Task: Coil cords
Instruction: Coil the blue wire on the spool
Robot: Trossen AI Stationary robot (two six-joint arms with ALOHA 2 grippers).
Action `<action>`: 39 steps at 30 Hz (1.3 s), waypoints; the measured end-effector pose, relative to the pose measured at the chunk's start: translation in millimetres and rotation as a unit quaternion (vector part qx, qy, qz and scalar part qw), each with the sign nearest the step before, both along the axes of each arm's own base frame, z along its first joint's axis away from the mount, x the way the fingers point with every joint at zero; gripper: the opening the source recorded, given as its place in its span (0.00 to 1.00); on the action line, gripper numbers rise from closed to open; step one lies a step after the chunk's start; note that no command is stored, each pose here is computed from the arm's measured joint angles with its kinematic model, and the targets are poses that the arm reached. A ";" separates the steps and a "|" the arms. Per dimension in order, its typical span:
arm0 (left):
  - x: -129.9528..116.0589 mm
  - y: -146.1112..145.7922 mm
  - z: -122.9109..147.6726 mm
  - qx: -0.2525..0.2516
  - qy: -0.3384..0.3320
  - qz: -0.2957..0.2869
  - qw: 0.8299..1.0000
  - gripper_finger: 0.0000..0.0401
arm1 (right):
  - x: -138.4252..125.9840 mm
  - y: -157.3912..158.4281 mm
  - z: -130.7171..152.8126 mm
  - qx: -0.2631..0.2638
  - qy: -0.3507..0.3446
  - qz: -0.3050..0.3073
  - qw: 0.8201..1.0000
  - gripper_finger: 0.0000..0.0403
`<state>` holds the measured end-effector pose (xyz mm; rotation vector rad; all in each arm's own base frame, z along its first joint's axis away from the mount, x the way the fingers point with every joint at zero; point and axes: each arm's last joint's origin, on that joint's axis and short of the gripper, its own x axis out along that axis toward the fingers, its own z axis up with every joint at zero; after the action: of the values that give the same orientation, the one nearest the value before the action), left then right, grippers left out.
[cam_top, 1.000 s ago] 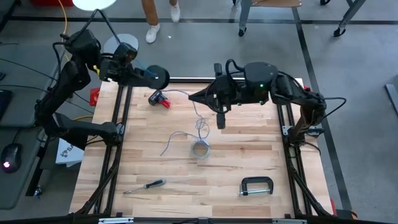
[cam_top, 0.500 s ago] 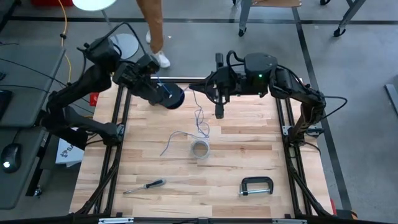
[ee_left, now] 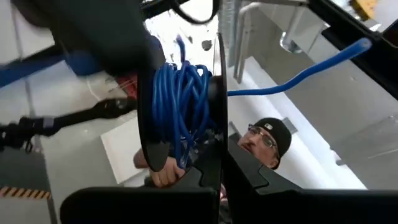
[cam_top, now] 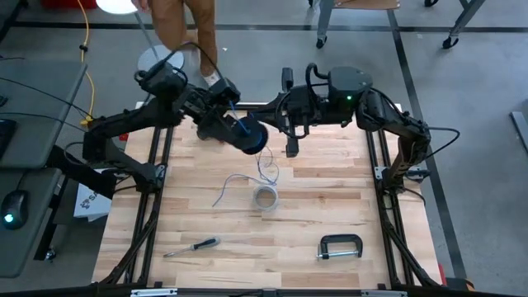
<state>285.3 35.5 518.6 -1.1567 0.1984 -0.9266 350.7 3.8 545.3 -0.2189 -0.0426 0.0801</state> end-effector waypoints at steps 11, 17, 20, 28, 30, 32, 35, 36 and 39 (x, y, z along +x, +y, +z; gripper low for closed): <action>5.9 7.2 6.3 0.027 -0.159 0.051 0.986 0.00 | 8.5 1.0 -1.7 0.039 -0.012 0.003 0.999 0.05; -0.8 13.6 10.5 0.075 -0.228 0.095 0.966 0.00 | 15.7 2.5 -5.3 0.054 -0.014 0.003 0.998 0.23; -3.3 17.6 12.2 0.086 -0.247 0.118 0.958 0.00 | 16.5 5.8 -5.8 0.055 -0.014 -0.010 0.998 0.32; -19.0 28.3 20.5 0.112 -0.282 0.163 0.939 0.00 | 18.0 7.7 -9.1 0.056 -0.004 -0.049 0.997 0.41; -22.9 29.4 22.6 0.113 -0.286 0.168 0.937 0.00 | 22.0 6.9 -12.1 0.056 -0.001 -0.063 0.996 0.41; -24.9 30.3 23.7 0.113 -0.289 0.173 0.935 0.00 | 27.7 6.1 -16.8 0.054 0.004 -0.082 0.995 0.41; -26.1 30.0 24.6 0.114 -0.293 0.178 0.932 0.00 | 34.1 5.1 -22.5 0.040 0.012 -0.093 0.995 0.41; -26.1 30.0 24.7 0.115 -0.294 0.179 0.932 0.00 | 36.0 4.3 -23.6 0.036 0.011 -0.099 0.994 0.41; -26.1 30.0 24.7 0.114 -0.294 0.179 0.932 0.00 | 40.4 2.5 -26.9 0.029 0.013 -0.114 0.993 0.41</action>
<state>259.2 65.4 543.3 -0.6298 -0.3748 -0.8554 391.1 6.3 518.4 -0.1625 0.0054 -0.1450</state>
